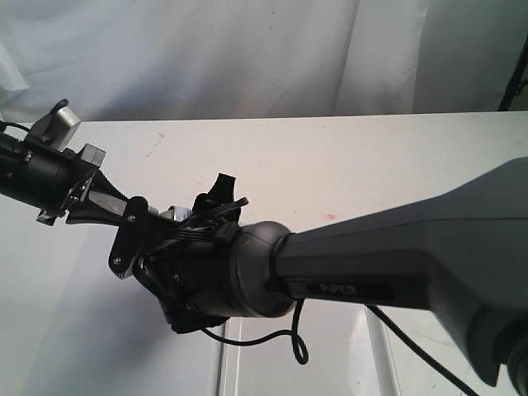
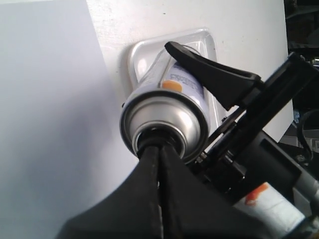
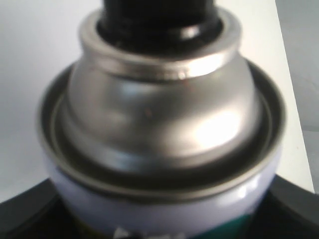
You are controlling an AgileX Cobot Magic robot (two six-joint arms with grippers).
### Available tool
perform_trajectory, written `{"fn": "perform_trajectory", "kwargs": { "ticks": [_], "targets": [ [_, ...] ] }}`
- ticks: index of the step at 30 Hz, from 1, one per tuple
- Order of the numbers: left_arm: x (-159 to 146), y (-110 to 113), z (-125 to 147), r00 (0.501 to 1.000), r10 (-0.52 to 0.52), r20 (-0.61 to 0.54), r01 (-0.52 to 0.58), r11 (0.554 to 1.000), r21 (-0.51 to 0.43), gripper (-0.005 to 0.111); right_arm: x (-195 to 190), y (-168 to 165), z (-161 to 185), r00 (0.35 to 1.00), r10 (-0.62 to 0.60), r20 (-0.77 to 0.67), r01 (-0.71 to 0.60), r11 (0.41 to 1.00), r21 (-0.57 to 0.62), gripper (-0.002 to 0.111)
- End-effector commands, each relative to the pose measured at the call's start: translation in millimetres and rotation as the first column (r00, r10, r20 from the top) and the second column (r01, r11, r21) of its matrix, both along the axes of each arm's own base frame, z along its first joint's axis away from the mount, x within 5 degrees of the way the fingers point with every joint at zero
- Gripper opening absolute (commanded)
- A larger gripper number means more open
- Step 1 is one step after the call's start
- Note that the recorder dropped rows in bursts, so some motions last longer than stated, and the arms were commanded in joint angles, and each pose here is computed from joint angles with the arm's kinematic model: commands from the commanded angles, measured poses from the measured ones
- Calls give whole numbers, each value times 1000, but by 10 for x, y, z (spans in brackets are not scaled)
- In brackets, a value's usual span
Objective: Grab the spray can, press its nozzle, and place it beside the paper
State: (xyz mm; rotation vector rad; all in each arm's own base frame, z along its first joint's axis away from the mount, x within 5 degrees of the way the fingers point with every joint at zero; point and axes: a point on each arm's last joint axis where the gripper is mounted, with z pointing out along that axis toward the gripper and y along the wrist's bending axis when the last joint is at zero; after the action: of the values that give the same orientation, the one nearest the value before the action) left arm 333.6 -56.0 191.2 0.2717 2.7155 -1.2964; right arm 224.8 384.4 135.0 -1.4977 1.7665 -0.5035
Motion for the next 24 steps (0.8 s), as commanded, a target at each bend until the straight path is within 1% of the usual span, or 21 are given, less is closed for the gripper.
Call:
{"fn": "perform_trajectory", "kwargs": {
  "ticks": [1, 24],
  "targets": [
    [7, -54, -105, 1000, -11, -25, 11, 1000, -7, 0, 26, 23, 173, 999, 14, 41, -15, 1000, 22, 0],
    [22, -52, -97, 1000, -1, -10, 1, 1000, -2, 0, 19, 37, 186, 999, 26, 35, -27, 999, 36, 0]
  ]
}}
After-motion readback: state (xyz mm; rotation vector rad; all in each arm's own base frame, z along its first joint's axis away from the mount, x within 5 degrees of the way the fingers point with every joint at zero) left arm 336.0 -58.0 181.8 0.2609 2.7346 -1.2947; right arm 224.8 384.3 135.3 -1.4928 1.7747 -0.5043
